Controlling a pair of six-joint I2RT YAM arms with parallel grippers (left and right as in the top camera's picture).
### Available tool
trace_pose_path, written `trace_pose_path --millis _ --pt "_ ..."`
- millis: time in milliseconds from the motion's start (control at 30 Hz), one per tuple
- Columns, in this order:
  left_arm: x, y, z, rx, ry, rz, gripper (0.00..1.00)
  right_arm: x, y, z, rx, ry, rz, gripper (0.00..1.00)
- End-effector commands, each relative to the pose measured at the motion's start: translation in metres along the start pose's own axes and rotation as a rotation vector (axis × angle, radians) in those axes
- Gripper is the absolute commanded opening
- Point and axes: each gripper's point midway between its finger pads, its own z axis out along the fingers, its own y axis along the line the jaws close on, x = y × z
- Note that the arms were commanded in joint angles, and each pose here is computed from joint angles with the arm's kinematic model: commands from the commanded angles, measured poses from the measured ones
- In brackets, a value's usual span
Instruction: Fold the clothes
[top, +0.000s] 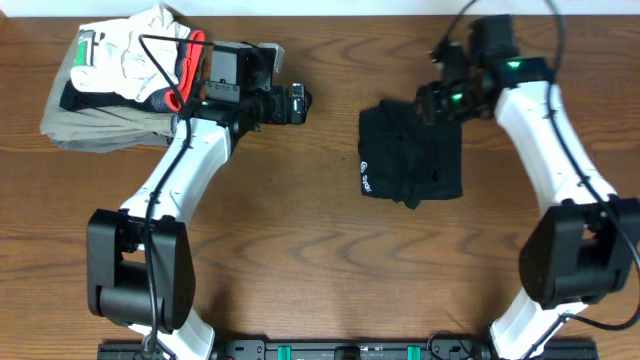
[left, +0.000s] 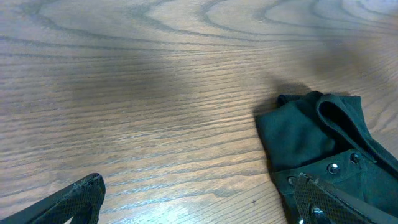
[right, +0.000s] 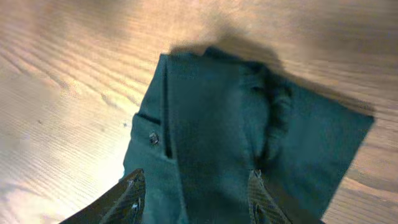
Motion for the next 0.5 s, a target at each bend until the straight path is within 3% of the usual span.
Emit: trace_pose_path --millis 0,300,467 --pt "-0.006 0.004 -0.005 -0.010 -0.017 -0.008 0.98 0.006 -0.001 0.009 0.143 0.032 -0.076 0.56" --pt "-0.010 0.018 -0.010 -0.030 -0.029 -0.030 0.98 0.022 -0.007 0.036 0.284 0.119 -0.131 0.55" --pt "-0.010 0.019 -0.010 -0.031 -0.029 -0.030 0.98 0.037 -0.015 0.057 0.287 0.195 -0.123 0.43"
